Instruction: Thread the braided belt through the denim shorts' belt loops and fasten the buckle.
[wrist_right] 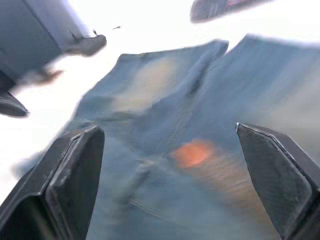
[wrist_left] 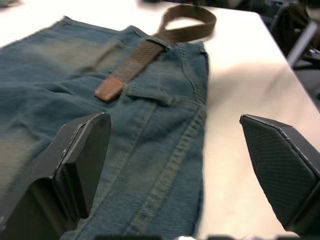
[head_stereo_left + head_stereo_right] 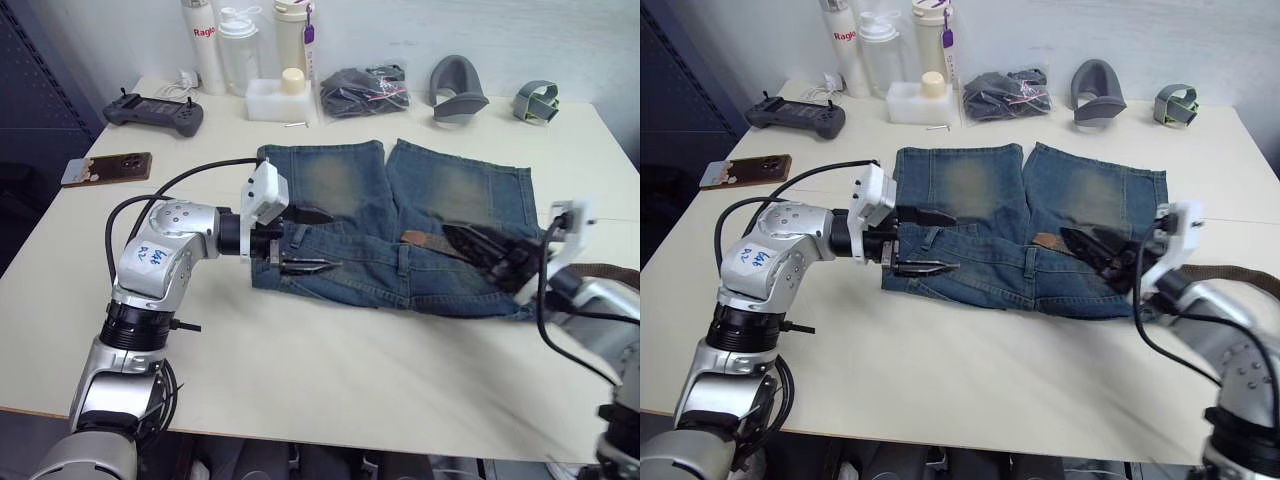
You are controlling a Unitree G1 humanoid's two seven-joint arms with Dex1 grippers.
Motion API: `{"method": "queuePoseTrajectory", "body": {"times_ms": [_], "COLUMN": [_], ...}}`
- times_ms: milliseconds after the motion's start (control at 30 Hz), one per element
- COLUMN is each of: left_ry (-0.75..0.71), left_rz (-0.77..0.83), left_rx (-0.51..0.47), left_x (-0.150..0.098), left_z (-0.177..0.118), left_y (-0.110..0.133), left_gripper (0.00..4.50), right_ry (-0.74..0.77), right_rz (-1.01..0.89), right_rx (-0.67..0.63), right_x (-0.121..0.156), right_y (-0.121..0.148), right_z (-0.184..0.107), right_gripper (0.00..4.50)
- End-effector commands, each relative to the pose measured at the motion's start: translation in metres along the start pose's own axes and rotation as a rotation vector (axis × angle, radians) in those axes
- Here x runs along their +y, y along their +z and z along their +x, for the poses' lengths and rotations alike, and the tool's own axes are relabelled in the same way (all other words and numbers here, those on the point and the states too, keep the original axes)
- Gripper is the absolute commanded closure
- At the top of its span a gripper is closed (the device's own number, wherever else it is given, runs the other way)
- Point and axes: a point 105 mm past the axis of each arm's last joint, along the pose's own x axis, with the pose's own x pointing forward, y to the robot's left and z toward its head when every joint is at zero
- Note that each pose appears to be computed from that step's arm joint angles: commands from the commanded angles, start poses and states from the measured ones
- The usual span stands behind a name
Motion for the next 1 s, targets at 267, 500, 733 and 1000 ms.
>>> {"method": "queuePoseTrajectory", "body": {"times_ms": [267, 500, 733, 1000], "left_ry": [0.082, 0.115, 0.120, 0.136], "left_rz": [0.070, 0.086, 0.089, 0.095], "left_rx": [-0.038, -0.018, -0.017, -0.013], "left_x": [0.010, 0.014, 0.012, 0.013], "left_z": [-0.004, -0.011, -0.010, -0.013], "left_y": [0.016, 0.015, 0.015, 0.016], "left_gripper": [0.00, 0.00, 0.00, 0.00], "right_ry": [-0.210, -0.311, -0.398, -0.357], "right_rz": [0.482, 0.561, 0.584, 0.612], "right_rx": [-0.135, -0.106, -0.132, -0.151], "right_x": [-0.020, -0.043, -0.068, -0.067], "right_y": [-0.001, -0.016, -0.015, -0.011], "right_z": [0.006, 0.005, 0.010, 0.028], "right_gripper": [0.04, 0.04, 0.04, 0.04]}}
